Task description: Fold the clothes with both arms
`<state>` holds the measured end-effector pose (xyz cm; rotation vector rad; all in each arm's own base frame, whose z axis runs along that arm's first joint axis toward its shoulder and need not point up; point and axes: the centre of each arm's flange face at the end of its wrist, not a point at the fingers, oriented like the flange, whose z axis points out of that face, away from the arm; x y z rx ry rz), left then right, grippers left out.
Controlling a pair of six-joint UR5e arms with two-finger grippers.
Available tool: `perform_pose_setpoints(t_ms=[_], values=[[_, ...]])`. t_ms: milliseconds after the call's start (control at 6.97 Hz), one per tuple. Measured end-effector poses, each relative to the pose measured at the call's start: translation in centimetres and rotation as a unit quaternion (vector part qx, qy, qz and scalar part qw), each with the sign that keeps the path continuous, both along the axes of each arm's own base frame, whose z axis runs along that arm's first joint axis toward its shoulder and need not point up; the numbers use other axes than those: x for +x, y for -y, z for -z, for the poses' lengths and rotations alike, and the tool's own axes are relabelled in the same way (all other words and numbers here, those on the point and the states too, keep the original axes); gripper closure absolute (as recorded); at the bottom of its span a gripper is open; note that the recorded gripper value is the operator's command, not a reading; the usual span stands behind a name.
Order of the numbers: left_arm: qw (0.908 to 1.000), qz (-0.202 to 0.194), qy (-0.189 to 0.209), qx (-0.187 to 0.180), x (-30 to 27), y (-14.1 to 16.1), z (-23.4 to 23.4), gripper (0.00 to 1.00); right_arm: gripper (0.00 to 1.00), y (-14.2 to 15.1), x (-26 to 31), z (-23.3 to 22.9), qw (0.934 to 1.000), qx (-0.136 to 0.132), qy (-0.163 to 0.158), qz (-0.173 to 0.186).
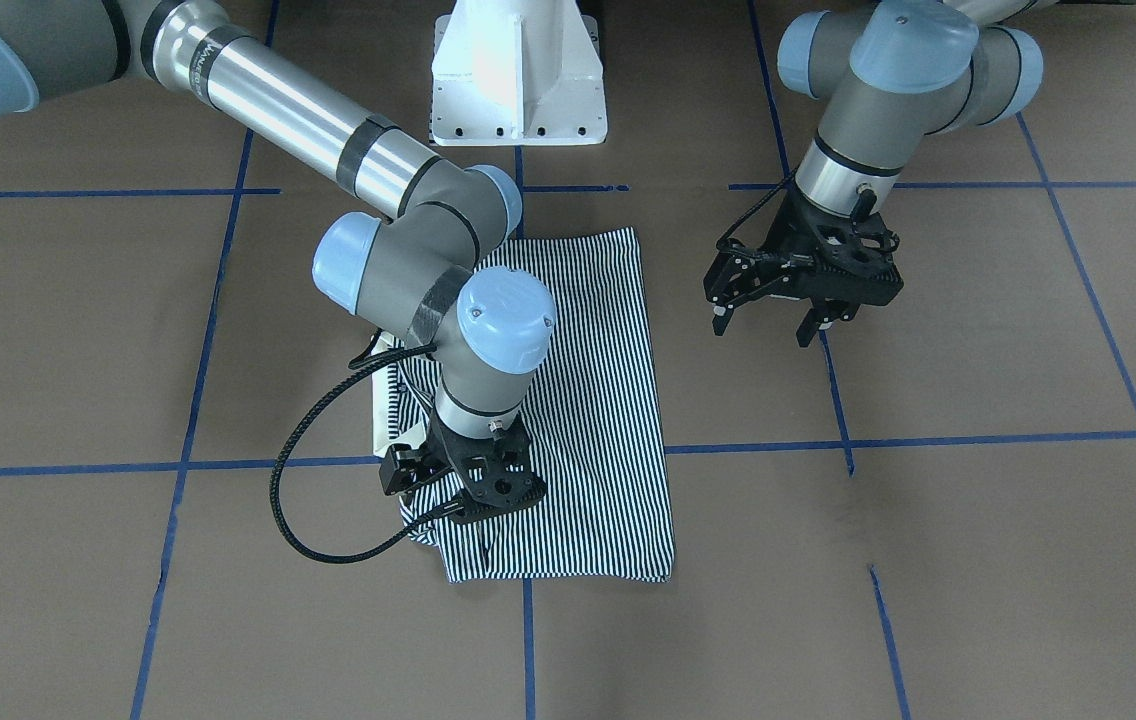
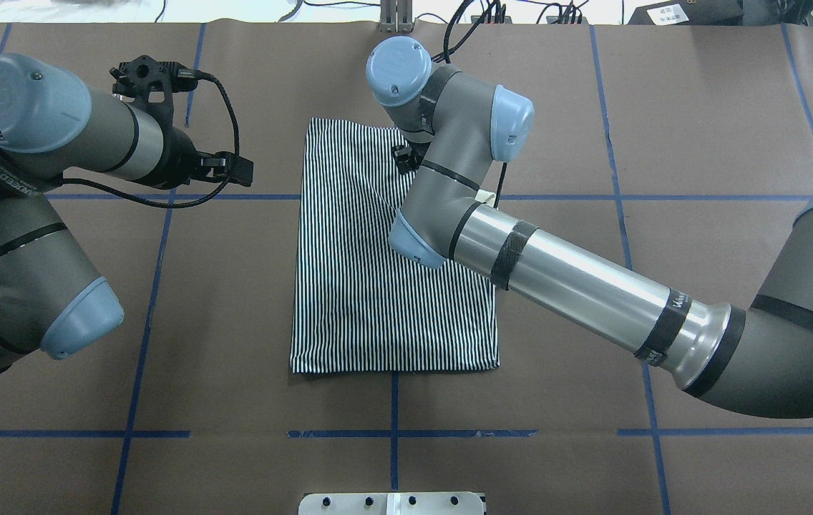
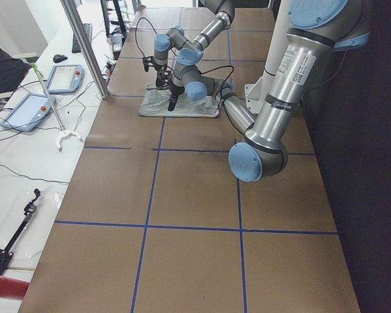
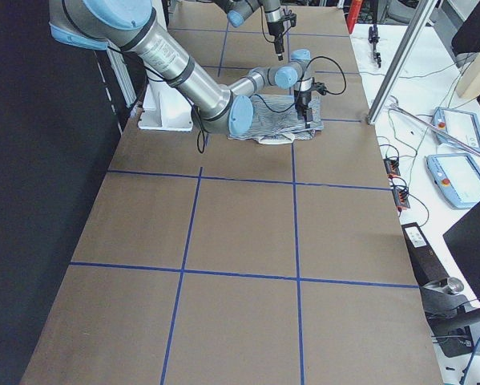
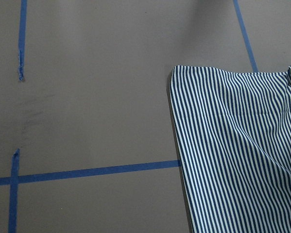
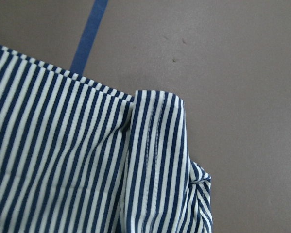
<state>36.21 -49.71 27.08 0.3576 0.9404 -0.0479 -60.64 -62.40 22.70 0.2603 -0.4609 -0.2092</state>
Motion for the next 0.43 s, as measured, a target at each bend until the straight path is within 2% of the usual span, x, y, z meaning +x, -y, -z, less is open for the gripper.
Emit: perform_pose_setpoints(t_ms=[430], values=[[1.0, 0.0, 0.0, 0.0, 0.0, 0.04, -0.07, 0.0, 0.0, -0.79, -1.0, -1.21, 0.9999, 0.001, -0.012, 0.01]])
